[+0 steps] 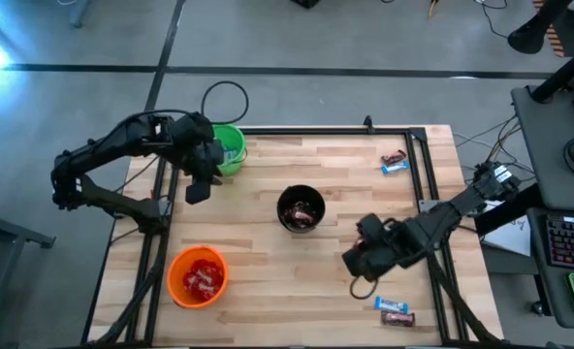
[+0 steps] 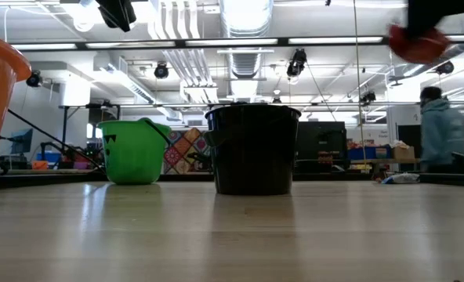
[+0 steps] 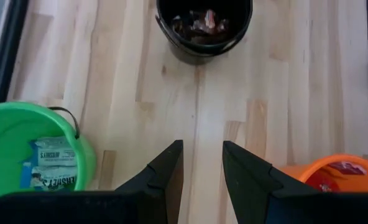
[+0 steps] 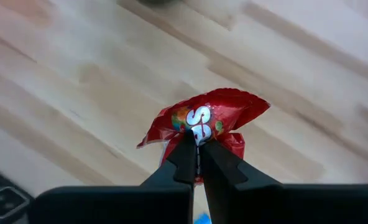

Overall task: Sort candy
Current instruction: Put the red candy pack into the orange bucket

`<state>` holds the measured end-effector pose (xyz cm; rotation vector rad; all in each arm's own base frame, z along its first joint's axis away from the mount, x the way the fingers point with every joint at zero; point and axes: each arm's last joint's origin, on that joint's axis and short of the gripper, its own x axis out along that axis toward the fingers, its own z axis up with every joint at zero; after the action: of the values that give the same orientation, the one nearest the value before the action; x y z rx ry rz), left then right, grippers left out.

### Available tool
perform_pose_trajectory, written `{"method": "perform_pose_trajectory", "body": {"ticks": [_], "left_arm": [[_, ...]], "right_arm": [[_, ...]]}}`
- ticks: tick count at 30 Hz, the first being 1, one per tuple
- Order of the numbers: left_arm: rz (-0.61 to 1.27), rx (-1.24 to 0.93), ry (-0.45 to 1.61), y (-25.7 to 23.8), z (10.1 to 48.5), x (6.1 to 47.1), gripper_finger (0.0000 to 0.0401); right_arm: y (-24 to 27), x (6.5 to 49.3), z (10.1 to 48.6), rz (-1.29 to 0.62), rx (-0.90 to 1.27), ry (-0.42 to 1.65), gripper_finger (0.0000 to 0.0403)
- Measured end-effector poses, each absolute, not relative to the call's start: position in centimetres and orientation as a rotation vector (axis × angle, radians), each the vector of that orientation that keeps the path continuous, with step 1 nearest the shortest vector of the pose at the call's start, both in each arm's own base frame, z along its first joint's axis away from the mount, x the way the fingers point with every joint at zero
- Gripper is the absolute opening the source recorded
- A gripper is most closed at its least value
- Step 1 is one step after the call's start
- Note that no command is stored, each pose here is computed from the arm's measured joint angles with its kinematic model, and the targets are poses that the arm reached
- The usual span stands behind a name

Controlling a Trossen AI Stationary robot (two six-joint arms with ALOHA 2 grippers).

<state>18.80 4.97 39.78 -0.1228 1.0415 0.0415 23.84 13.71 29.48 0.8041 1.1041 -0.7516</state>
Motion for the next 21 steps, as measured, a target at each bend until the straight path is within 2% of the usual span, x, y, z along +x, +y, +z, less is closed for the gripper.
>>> {"method": "perform_pose_trajectory", "body": {"ticks": [6,12,18,21], "left_arm": [[0.105,-0.123,1.026,5.0,40.1,18.2,0.0094],[0.11,-0.126,1.014,4.9,40.3,17.9,0.0094],[-0.02,-0.172,0.881,4.8,40.8,19.3,0.0094],[-0.025,-0.182,0.84,5.1,40.8,20.5,0.0094]], "right_arm": [[11.9,26.3,30.8,-0.606,0.748,1.032,0.0009],[10.1,27.8,31.9,-0.539,0.708,0.977,0.0009],[8.4,29.7,33.0,-0.432,0.677,0.861,0.0009],[7.8,30.6,33.5,-0.366,0.663,0.802,0.0009]]}}
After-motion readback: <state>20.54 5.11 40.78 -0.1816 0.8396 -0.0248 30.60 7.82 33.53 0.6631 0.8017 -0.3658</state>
